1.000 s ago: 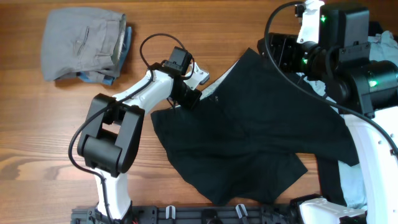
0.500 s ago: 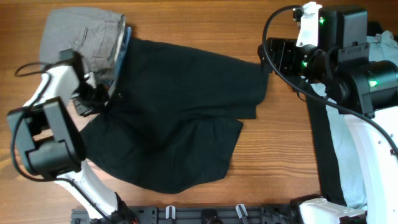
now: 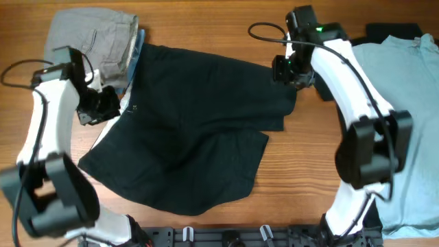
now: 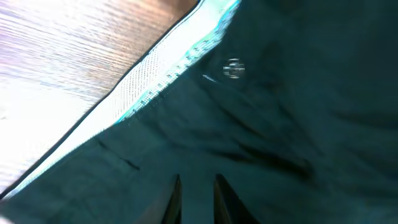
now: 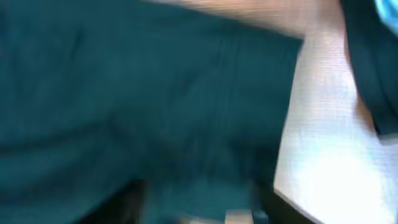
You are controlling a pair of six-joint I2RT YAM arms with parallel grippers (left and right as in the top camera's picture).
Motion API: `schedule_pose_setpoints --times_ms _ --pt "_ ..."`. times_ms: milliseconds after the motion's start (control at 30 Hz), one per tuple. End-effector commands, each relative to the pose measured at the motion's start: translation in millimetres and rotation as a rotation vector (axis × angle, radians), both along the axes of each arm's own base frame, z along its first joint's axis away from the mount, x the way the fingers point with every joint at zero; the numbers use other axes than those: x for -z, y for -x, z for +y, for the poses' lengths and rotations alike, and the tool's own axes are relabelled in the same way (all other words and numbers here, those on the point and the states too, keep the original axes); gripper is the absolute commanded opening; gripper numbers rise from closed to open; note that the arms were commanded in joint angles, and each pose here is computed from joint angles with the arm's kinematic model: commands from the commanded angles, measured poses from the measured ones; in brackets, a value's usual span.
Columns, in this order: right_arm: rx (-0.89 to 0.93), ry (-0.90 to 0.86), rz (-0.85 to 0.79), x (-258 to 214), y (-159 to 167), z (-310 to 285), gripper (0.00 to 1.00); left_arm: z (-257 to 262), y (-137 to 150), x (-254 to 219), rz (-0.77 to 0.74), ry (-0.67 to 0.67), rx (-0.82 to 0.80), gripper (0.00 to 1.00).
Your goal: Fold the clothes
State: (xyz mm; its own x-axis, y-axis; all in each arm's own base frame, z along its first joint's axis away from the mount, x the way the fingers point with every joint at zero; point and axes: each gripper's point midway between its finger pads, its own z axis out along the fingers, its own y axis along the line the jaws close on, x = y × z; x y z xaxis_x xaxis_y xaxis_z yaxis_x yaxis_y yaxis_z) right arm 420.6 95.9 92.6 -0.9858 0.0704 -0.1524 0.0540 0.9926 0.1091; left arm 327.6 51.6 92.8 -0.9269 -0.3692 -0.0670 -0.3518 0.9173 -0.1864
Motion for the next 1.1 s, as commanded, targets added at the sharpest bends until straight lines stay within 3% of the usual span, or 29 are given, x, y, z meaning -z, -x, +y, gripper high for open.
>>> schedule_pose_setpoints --times_ms 0,167,300,400,533,667,700,767,833,967,1067 --pt "0.071 0.012 0.029 40.7 -19.8 -29.2 0.36 -11.3 5.7 -36.4 -0.102 0.023 0.022 0.15" --pt "0.097 -0.072 0.091 96.6 -30.0 -31.3 0.11 -20.2 12.0 -62.6 -0.172 0.048 0.031 0.14" --pt "0.152 -0.147 0.083 131.8 -45.0 -18.1 0.08 -27.0 11.5 -66.3 -0.187 0.086 0.037 0.15" --pt "0.270 -0.178 -0.079 153.6 -93.9 -28.7 0.04 -35.7 9.5 -69.5 -0.203 0.138 0.046 0.15" --pt "0.249 -0.307 -0.431 105.6 -174.9 -37.1 0.04 -49.1 7.4 -75.2 -0.224 0.220 0.059 0.24" --pt "0.135 -0.318 -0.646 17.4 -211.6 -49.6 0.08 -54.4 2.5 -78.8 -0.250 0.247 0.071 0.28" --pt "0.072 -0.322 -0.688 -11.7 -211.5 -48.8 0.14 -56.4 0.5 -80.0 -0.260 0.252 0.077 0.31" --pt "0.004 -0.312 -0.739 -63.0 -199.8 -51.7 0.30 -66.7 -4.5 -85.7 -0.290 0.299 0.099 0.56" --pt "-0.032 -0.290 -0.747 -116.2 -171.2 -54.0 0.43 -77.4 -10.2 -94.7 -0.334 0.368 0.121 1.00" --pt "-0.008 -0.284 -0.574 -155.4 -91.0 -52.6 0.57 -79.6 -21.8 -102.6 -0.399 0.384 0.144 0.98" --pt "0.068 -0.285 -0.225 -112.8 -18.1 -51.4 0.65 -78.7 -25.1 -103.7 -0.417 0.375 0.154 0.85"
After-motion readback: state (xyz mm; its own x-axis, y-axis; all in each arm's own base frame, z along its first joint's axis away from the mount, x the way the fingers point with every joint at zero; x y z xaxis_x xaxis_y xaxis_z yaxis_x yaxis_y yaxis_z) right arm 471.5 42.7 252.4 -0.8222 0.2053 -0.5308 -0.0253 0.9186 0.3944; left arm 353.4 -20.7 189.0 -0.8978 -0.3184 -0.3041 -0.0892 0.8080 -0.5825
